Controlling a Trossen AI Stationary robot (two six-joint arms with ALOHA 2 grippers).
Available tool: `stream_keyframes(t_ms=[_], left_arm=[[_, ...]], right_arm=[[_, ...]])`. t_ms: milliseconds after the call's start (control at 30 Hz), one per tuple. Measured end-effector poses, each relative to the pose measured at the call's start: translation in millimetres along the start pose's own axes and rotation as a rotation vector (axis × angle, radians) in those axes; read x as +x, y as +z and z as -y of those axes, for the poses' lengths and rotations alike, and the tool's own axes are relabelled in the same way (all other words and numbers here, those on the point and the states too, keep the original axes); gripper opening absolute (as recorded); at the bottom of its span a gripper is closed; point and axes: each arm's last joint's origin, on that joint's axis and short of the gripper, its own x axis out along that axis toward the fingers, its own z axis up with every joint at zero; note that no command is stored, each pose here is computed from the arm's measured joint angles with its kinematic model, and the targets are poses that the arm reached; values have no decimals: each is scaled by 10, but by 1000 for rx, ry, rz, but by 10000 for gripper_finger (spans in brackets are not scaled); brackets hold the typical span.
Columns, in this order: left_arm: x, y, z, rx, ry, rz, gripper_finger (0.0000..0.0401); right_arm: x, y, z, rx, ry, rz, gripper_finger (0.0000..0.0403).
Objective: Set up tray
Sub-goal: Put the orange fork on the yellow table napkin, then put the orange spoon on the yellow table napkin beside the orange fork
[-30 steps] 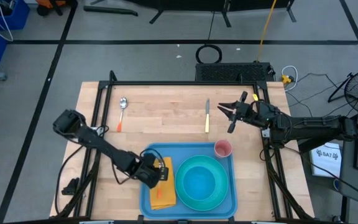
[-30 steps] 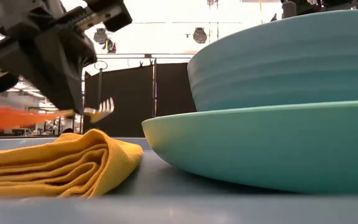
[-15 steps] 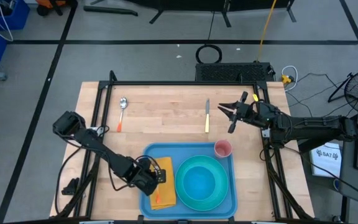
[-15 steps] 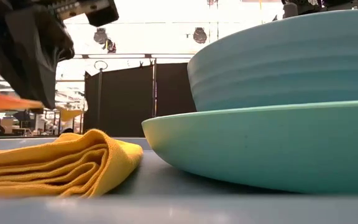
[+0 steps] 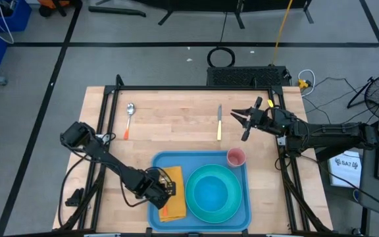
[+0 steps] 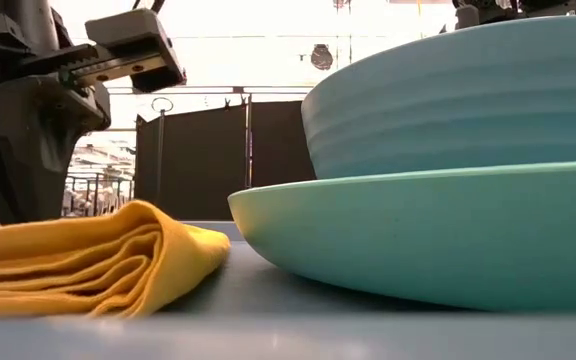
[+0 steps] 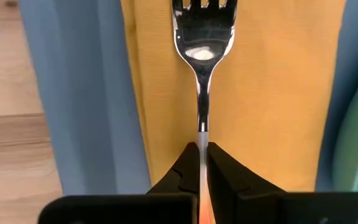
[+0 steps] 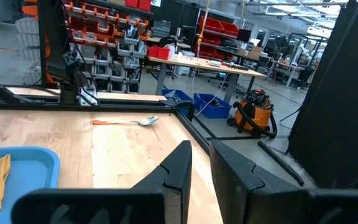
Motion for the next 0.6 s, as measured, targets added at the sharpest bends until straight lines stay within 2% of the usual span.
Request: stream_keyframes(t_ms=[167, 333, 600], left_arm=[[24, 24, 31, 29, 0, -15, 18], [1, 59, 119, 76, -54, -37, 73], [4, 72, 105, 117, -29, -40, 155]], right_arm=[[0, -2, 0, 0, 0, -2, 50], [0, -2, 0, 0, 1, -2, 50], [0, -7, -1, -1, 1, -7, 50]])
